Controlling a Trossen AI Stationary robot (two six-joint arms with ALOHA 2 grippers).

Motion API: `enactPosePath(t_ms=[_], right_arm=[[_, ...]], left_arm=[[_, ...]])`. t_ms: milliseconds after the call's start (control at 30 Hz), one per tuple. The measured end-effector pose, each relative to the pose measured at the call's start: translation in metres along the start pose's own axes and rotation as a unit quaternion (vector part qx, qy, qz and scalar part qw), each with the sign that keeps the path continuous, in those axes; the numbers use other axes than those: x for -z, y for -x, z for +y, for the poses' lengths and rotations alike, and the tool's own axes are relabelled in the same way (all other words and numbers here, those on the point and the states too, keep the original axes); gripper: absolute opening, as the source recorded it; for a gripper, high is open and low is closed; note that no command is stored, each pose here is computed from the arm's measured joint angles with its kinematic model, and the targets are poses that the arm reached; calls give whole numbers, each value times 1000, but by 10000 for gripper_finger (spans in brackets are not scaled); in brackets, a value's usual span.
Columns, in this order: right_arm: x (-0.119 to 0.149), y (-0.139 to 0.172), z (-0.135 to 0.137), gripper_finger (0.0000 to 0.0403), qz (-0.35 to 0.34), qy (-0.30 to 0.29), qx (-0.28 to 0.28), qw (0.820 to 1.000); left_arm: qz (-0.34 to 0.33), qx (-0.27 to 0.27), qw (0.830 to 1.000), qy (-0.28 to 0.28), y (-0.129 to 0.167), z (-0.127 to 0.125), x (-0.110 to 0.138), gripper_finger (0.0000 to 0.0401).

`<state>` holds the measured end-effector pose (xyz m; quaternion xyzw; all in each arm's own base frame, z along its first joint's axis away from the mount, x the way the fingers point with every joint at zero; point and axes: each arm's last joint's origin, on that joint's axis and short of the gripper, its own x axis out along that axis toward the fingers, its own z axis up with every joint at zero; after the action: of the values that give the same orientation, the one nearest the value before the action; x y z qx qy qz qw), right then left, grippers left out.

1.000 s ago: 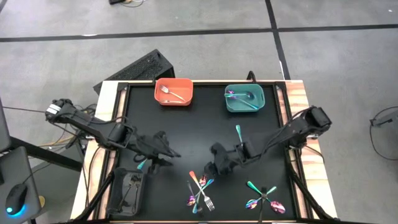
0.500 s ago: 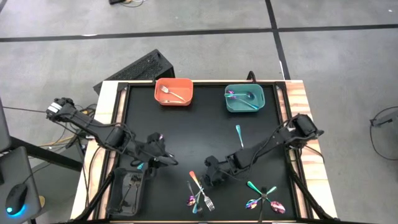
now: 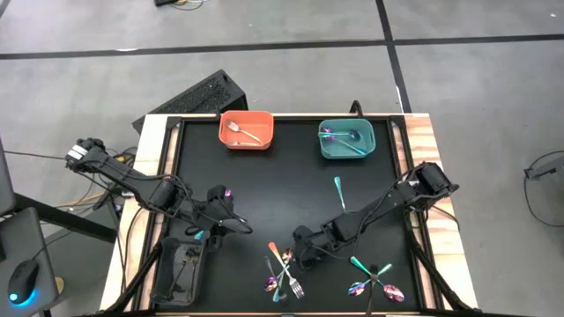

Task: Sort silverware by color (type)
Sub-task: Put the blue spoon into the blue bin

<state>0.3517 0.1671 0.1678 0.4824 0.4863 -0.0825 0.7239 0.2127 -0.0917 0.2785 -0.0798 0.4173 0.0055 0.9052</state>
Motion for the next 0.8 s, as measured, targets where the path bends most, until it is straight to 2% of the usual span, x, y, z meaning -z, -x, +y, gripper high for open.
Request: enactPosePath(t_ms=[167,333,600,800], right_arm=[[-11,1,-5,143,-7,8,11,1000],[-16,2,-6,144,7,62,6,998],[-28,3,-5,179,-8,113,-12,993],[-45,-8,-18,205,-12,88,6,996]], left_arm=[[-1,-3,1000,5,0,2,-1,173],[-2,-3,1000,9,-1,2,-1,173],[-8,-17,1000,7,-1,5,-3,173],[-10,-28,999,22,-3,13,-6,173]])
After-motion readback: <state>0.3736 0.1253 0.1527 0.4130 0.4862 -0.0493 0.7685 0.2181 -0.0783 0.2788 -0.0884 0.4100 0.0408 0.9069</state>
